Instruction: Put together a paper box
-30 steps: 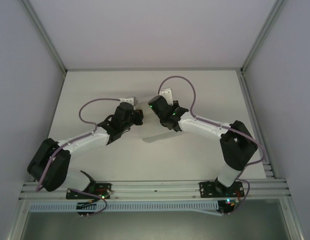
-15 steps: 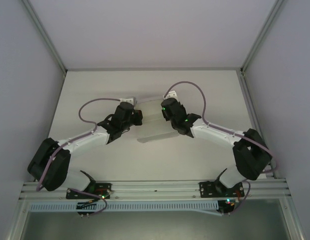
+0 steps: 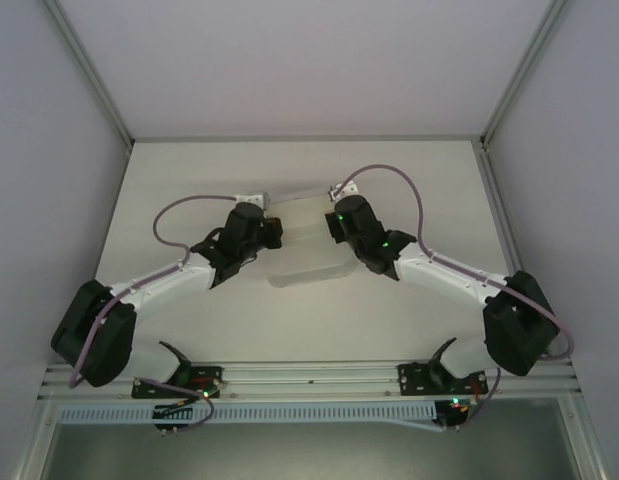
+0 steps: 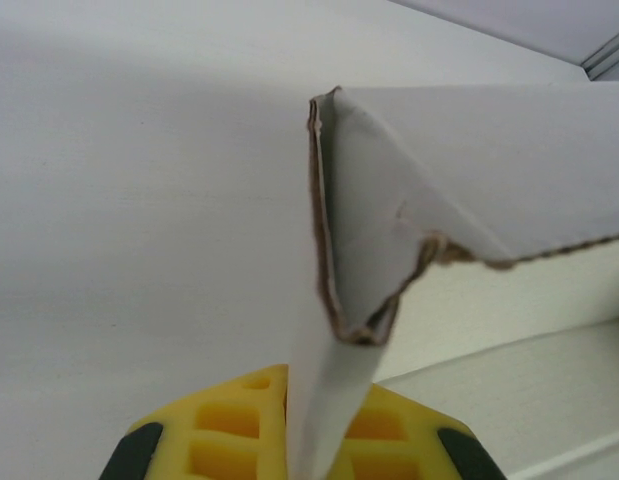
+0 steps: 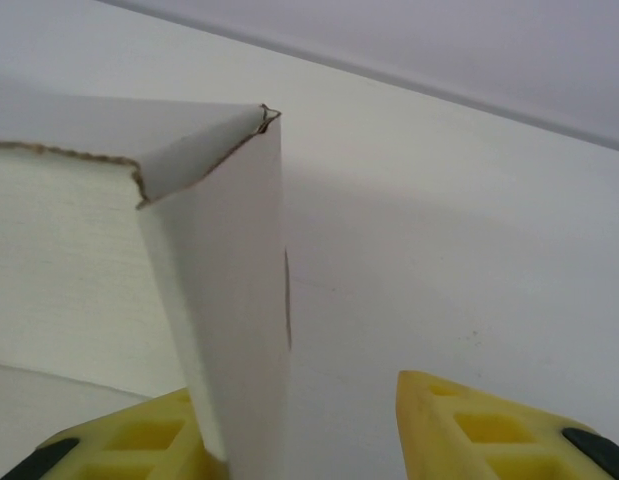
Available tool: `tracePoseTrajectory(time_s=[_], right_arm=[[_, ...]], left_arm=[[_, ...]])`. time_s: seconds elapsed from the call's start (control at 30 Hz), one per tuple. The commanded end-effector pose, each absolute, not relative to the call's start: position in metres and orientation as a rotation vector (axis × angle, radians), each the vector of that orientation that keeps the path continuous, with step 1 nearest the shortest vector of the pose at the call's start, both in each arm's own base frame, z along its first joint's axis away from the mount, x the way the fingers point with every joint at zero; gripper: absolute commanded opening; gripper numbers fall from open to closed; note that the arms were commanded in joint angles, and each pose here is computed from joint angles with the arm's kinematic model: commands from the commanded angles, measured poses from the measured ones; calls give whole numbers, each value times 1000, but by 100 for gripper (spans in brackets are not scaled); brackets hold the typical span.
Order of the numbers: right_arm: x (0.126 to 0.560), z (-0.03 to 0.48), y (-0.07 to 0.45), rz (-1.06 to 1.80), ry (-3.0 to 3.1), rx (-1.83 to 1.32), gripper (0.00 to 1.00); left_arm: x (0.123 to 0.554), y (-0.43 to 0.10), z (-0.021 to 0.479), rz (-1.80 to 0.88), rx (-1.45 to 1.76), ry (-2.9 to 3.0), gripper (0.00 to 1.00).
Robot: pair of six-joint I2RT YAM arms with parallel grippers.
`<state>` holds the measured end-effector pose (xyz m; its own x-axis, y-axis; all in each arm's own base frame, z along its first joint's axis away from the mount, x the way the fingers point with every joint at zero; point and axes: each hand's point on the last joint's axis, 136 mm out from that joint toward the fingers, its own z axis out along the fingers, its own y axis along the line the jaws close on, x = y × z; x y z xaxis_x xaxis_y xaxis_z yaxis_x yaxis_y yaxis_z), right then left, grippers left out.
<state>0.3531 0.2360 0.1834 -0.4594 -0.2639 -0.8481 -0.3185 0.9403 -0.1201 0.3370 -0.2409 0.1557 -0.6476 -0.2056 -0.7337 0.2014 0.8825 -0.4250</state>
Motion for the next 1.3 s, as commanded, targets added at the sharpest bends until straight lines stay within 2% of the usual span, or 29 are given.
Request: tracePoseTrajectory(time_s=[0.0, 0.13, 0.23, 0.4, 0.6, 0.7, 0.77, 0.83, 0.97, 1.0, 1.03, 1.07, 1.13, 1.2, 1.27], right_arm=[[367, 173, 213, -138, 2102, -342, 40], [377, 164, 190, -342, 2086, -252, 19], [379, 166, 168, -521, 2052, -176, 12], [375, 171, 138, -733, 2025, -107, 10], [369, 163, 109, -838, 2009, -13, 9], [372, 159, 120, -767, 2027, -50, 10], [375, 152, 148, -553, 2089, -145, 17], [372, 153, 182, -316, 2116, -243, 31], [345, 165, 248, 194, 2144, -357, 50], [326, 168, 278, 428, 2147, -443, 53], [333, 178, 268, 378, 2099, -373, 59], [326, 187, 276, 464, 2070, -398, 68], [317, 203, 280, 554, 2032, -406, 79], [308, 217, 278, 586, 2005, -420, 100], [302, 226, 269, 572, 2001, -421, 100]], left_arm=[[339, -240, 173, -639, -23, 2149, 0], [340, -238, 170, -627, -35, 2156, 0], [342, -231, 163, -576, -78, 2181, 0], [342, -210, 147, -438, -144, 2232, 0], [335, -194, 136, -379, -180, 2265, 0], [336, -195, 136, -385, -173, 2264, 0], [337, -200, 138, -401, -155, 2264, 0], [340, -205, 138, -419, -141, 2265, 0], [344, -222, 142, -515, -122, 2256, 0], [344, -226, 143, -532, -112, 2256, 0], [345, -228, 143, -541, -108, 2254, 0], [346, -230, 144, -544, -96, 2256, 0], [346, -230, 143, -535, -85, 2262, 0], [346, -230, 147, -532, -65, 2251, 0], [346, -229, 151, -519, -36, 2243, 0]])
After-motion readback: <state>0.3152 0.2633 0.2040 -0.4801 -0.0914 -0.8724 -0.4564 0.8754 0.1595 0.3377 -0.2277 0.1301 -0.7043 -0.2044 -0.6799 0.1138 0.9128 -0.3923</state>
